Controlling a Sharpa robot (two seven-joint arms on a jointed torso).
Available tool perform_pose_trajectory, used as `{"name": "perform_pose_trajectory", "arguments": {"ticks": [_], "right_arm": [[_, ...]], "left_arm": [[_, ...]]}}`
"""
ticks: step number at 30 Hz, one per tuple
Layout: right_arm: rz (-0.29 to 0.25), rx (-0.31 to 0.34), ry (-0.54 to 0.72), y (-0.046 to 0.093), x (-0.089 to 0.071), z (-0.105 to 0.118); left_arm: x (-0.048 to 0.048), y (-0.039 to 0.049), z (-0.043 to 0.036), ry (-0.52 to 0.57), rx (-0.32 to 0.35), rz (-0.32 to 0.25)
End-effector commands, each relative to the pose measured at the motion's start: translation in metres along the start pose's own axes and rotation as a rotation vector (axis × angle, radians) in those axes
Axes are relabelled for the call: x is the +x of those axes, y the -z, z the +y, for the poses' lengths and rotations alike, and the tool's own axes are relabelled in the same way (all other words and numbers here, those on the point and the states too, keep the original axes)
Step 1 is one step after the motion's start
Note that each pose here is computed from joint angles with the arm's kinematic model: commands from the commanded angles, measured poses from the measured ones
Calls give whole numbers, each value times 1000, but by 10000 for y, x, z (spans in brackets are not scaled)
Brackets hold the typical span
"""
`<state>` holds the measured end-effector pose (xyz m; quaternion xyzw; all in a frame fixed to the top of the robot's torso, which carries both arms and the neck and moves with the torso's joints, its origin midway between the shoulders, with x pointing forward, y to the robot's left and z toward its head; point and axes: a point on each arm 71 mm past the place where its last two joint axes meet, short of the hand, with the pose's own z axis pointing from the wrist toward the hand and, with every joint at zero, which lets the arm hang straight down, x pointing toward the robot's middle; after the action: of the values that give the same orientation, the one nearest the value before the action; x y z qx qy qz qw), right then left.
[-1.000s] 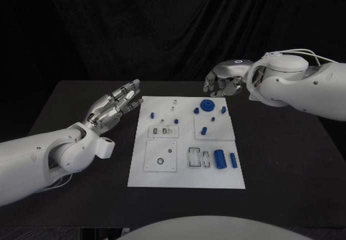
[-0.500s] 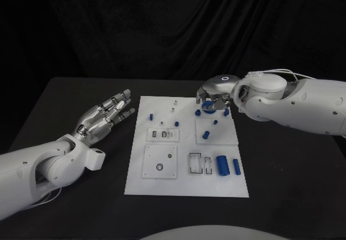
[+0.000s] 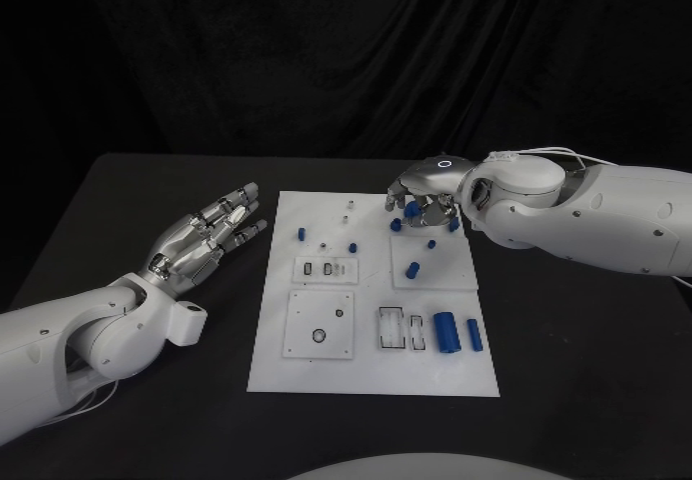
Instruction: Assemble the parts on the task board
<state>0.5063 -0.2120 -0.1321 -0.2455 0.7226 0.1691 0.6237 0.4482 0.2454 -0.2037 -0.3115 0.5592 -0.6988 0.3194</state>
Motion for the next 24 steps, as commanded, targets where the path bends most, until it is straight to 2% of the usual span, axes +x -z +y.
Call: {"name": "perform_pose_trajectory", "arguments": {"ticks": [1, 24], "right_arm": [[-21, 4, 9, -12, 13, -13], [-8, -28, -2, -112, 218, -12]], "left_arm": [[5, 14, -168, 5, 215, 13], [-59, 11, -150, 5, 204, 14]]}}
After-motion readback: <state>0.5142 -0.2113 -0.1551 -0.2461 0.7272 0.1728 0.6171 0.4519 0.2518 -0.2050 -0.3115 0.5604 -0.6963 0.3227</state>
